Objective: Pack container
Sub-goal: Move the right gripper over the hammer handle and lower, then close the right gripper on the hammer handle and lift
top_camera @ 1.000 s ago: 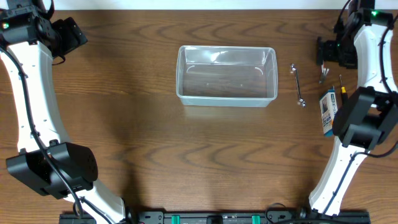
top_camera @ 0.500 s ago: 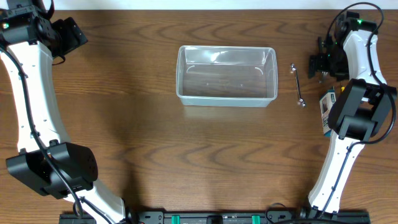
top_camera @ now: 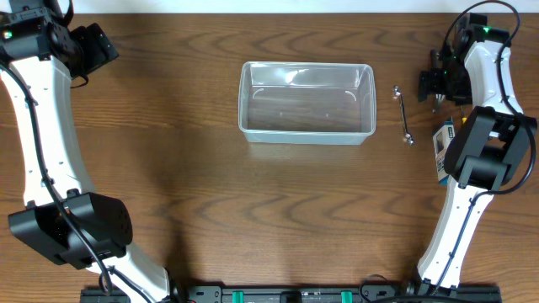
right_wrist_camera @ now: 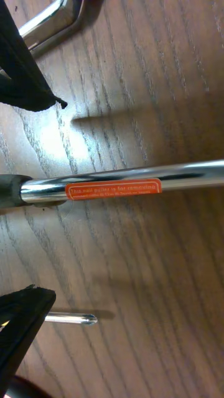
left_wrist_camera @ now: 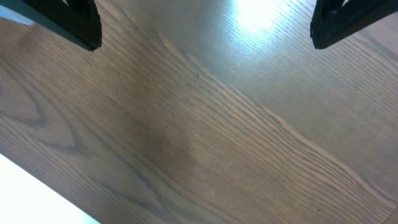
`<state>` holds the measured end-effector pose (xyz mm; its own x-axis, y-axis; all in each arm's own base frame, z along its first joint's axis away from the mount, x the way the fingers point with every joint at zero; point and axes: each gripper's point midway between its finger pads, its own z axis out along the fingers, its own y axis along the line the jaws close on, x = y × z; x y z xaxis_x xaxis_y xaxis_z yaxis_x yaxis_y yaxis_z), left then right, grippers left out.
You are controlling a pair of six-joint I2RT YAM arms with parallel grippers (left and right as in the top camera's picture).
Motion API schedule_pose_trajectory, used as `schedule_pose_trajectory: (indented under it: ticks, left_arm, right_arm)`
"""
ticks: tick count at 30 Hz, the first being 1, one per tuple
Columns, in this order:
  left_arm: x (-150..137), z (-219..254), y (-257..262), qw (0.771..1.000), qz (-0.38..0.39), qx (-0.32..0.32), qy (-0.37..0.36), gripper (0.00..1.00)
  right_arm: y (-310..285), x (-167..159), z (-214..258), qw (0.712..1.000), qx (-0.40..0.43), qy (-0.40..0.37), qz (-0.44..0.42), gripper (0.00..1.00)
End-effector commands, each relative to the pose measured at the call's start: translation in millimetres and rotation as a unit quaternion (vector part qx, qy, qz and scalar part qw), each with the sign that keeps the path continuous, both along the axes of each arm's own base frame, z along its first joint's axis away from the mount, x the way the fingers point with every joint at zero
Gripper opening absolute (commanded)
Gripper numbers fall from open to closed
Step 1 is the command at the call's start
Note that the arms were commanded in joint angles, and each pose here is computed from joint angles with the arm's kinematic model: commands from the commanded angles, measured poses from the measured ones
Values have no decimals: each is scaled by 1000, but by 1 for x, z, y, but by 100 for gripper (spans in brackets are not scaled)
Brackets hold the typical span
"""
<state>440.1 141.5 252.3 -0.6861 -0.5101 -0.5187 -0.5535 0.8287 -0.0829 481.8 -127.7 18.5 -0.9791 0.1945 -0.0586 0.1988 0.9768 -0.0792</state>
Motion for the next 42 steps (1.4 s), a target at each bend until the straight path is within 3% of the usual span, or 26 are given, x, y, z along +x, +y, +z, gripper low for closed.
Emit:
schedule_pose_trajectory:
  ticks: [1,13,20,33,42]
  left_arm:
    - [0,0,3,1000,3,7,3,98]
    - [0,0,3,1000,3,7,3,98]
    - [0,0,3,1000,3,7,3,98]
    - [0,0,3,1000,3,7,3,98]
    - [0,0,3,1000,3,7,3,98]
  right_arm:
    - [6,3,-9,1000,5,4,-3,91]
    - [9,-9,-38,999,13,43,-14,89]
    - [9,-6,-37,999,12,38,-19,63]
    - [9,-6,-37,999,12,38,-19,28]
    - [10,-7,-37,999,12,39,-18,19]
